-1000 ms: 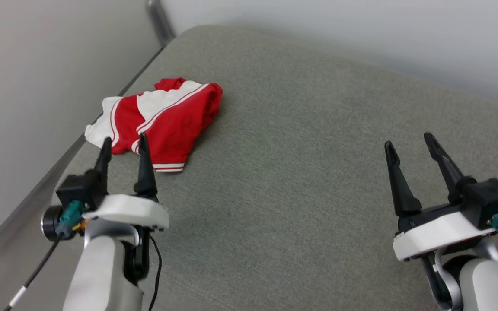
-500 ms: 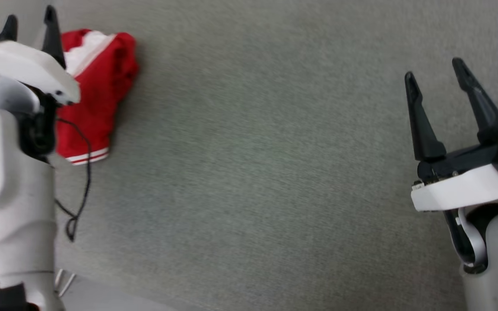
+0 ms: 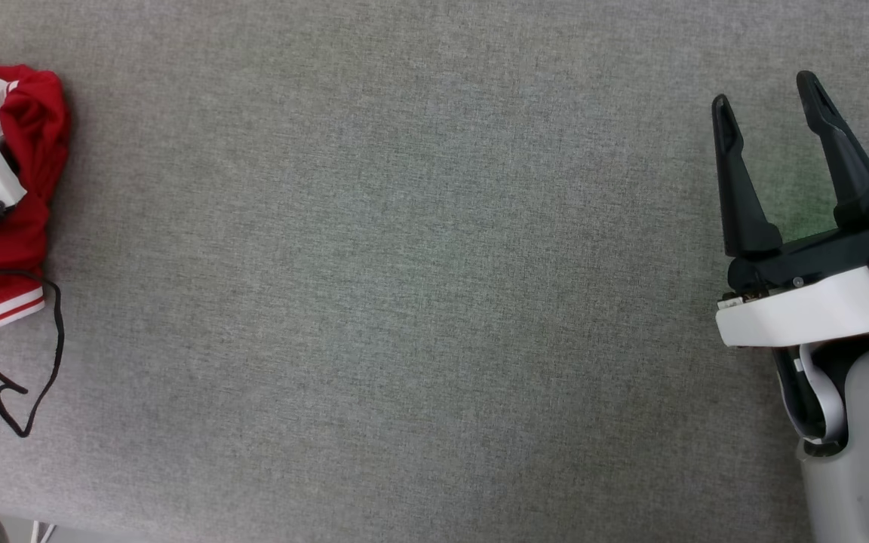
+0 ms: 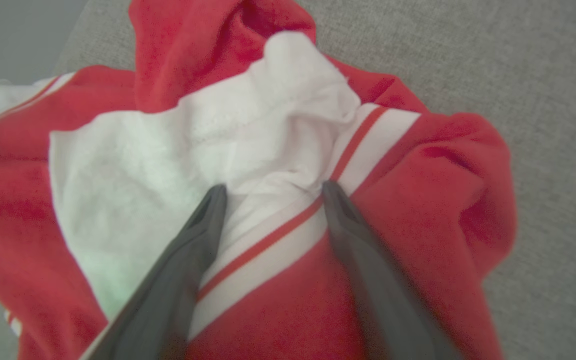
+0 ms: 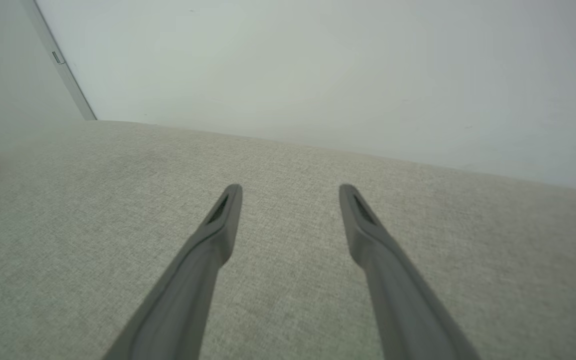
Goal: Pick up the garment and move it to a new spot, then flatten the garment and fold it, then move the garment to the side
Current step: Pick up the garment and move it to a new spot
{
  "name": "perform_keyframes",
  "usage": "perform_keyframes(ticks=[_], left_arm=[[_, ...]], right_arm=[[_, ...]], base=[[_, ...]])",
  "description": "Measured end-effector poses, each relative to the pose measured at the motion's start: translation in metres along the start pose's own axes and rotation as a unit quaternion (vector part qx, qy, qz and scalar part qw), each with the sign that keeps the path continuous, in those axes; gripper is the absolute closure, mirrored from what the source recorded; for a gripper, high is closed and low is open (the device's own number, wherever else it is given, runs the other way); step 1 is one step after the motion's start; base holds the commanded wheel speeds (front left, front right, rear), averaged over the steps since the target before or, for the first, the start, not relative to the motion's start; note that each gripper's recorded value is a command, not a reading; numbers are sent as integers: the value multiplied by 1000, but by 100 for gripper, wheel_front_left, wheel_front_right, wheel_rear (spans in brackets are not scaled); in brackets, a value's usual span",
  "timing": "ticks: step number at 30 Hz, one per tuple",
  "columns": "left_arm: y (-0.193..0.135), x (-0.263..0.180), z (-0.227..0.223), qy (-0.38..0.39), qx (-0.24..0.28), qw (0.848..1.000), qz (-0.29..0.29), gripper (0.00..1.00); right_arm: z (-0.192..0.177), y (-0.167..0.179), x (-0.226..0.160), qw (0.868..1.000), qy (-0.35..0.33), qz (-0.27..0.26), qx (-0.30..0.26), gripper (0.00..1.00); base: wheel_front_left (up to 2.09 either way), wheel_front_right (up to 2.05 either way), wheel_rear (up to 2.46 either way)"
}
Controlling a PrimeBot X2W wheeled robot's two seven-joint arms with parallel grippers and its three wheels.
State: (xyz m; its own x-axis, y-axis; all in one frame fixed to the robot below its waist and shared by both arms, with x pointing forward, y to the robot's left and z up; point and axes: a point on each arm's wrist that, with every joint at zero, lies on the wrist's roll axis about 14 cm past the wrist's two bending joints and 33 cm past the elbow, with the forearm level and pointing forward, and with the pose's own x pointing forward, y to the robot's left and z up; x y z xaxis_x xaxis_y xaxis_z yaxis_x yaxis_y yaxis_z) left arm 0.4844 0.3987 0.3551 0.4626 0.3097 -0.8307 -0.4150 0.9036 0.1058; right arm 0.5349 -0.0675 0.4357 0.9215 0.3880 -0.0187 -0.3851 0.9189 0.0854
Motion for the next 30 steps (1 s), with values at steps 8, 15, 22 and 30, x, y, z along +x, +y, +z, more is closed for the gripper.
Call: perform_keyframes(ticks=[8, 15, 22, 30], left_arm=[[4, -15, 16, -79, 4, 997, 14, 100], [10, -78, 87, -297, 7, 955, 11, 100], [3, -173, 143, -491, -12, 871, -16, 100], [-59, -244, 147, -580, -16, 807, -112, 100]], right_arm=[[14, 4, -1, 1000, -14, 1, -2, 0], [43, 13, -15, 999, -38, 0, -4, 0], [82, 18, -41, 997, -72, -14, -6, 0], [112, 12, -82, 995, -92, -44, -16, 0]], base=[[0, 0, 0], [0, 0, 0], [0, 0, 0], [0, 0, 0]])
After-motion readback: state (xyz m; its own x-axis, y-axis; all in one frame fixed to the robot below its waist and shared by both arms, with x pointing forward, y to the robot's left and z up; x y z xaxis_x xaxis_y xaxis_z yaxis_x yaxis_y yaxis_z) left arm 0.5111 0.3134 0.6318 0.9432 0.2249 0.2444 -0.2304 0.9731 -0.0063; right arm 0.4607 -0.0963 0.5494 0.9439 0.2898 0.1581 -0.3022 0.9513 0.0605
